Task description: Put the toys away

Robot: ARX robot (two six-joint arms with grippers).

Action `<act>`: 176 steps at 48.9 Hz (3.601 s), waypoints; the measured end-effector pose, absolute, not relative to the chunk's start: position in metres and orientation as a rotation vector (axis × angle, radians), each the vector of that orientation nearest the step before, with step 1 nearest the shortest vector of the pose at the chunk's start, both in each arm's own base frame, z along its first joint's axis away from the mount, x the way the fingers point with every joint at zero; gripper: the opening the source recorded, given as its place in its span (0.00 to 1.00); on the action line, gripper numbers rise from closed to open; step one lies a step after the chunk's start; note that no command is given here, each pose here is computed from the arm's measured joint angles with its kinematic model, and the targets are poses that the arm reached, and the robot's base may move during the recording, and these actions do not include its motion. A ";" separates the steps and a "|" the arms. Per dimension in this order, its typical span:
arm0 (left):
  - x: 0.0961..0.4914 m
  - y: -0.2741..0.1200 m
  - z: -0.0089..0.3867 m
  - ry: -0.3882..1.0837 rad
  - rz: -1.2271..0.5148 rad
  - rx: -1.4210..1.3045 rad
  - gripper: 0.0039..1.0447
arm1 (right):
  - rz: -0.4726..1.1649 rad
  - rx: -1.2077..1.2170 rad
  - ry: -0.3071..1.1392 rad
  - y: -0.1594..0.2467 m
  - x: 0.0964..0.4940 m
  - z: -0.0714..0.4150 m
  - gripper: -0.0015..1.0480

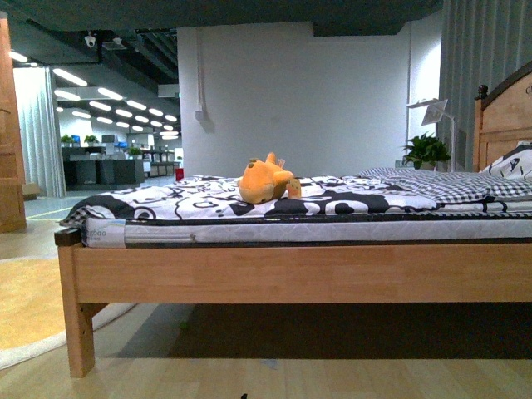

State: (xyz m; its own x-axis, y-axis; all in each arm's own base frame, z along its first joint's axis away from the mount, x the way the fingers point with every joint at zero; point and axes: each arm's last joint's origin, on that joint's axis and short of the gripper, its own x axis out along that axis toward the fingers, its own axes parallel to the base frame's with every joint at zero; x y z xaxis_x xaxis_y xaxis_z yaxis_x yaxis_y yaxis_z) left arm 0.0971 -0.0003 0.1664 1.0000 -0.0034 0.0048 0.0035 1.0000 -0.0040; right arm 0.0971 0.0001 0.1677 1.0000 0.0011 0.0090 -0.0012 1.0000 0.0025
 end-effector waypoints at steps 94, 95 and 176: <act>0.097 0.000 0.166 -0.005 -0.003 -0.004 0.94 | 0.001 0.003 -0.009 0.000 0.097 0.168 0.94; 0.097 0.000 0.166 -0.004 -0.003 -0.004 0.94 | 0.001 0.002 -0.009 0.000 0.097 0.168 0.94; 0.097 0.000 0.166 -0.005 -0.002 -0.004 0.94 | 0.008 0.005 -0.007 0.000 0.097 0.168 0.94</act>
State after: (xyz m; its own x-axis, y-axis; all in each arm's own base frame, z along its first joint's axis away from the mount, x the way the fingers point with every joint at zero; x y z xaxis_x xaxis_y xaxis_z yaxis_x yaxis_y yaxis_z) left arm 0.0971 -0.0003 0.1664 1.0000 -0.0023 0.0048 0.0023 1.0000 -0.0040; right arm 0.0972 0.0000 0.1676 0.9999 0.0080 0.0067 -0.0080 1.0000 0.0055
